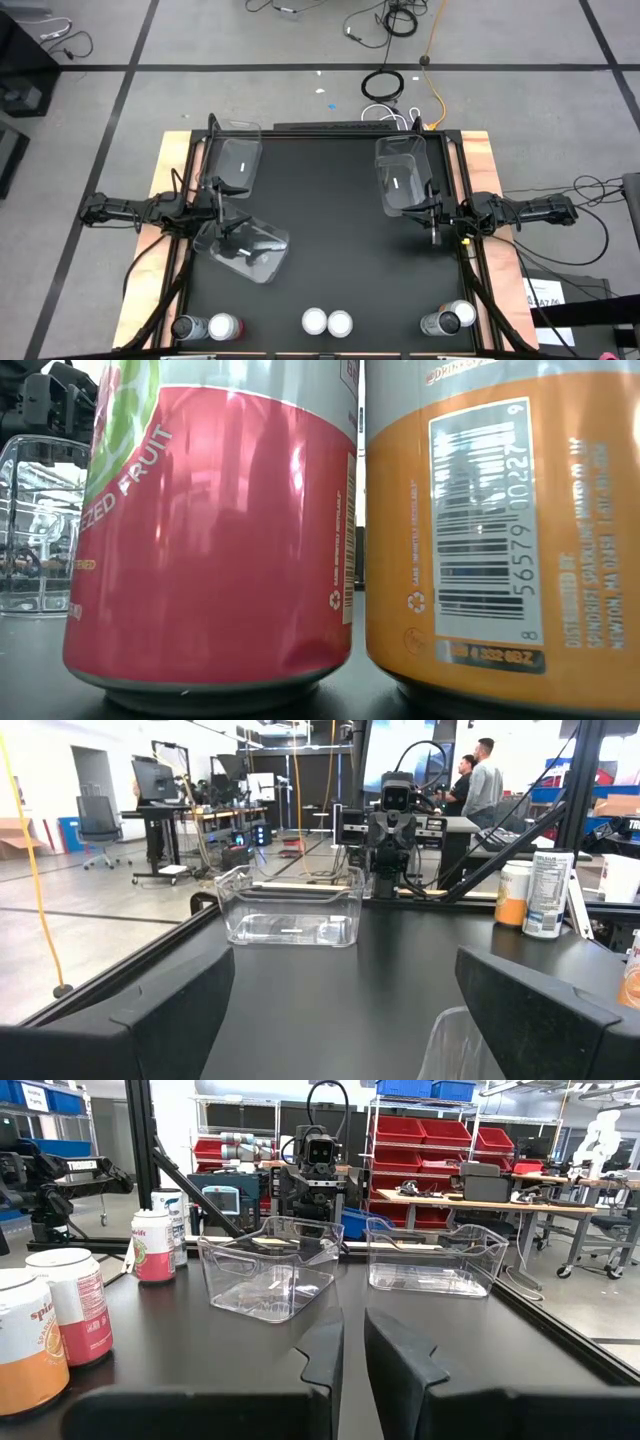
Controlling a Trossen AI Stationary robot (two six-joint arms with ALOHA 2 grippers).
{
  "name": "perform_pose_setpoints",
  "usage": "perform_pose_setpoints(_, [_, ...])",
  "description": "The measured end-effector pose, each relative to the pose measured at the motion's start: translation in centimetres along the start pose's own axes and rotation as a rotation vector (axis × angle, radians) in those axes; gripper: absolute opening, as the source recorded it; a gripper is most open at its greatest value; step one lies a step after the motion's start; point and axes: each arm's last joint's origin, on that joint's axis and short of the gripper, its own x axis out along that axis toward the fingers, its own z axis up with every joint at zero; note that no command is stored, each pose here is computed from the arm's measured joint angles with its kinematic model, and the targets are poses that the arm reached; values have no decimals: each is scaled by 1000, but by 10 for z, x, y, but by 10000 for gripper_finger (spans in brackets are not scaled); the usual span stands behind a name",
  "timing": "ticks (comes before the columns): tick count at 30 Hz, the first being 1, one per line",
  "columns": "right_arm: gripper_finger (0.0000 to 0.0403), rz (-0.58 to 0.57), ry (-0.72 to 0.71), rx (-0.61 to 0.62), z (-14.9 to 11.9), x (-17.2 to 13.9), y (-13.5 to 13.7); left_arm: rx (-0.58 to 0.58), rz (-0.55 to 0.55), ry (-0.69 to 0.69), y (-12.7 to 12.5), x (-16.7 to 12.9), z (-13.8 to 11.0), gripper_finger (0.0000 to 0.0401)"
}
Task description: Sort soda cans
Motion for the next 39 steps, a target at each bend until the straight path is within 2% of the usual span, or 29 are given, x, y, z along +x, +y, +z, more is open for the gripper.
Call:
perform_pose_setpoints(35, [36,-2,0,0,0,0,0,0,0,-1,0,0,0,389])
perform_pose_setpoints(39, [36,-2,0,57,0,0,0,0,0,0,0,0,0,389])
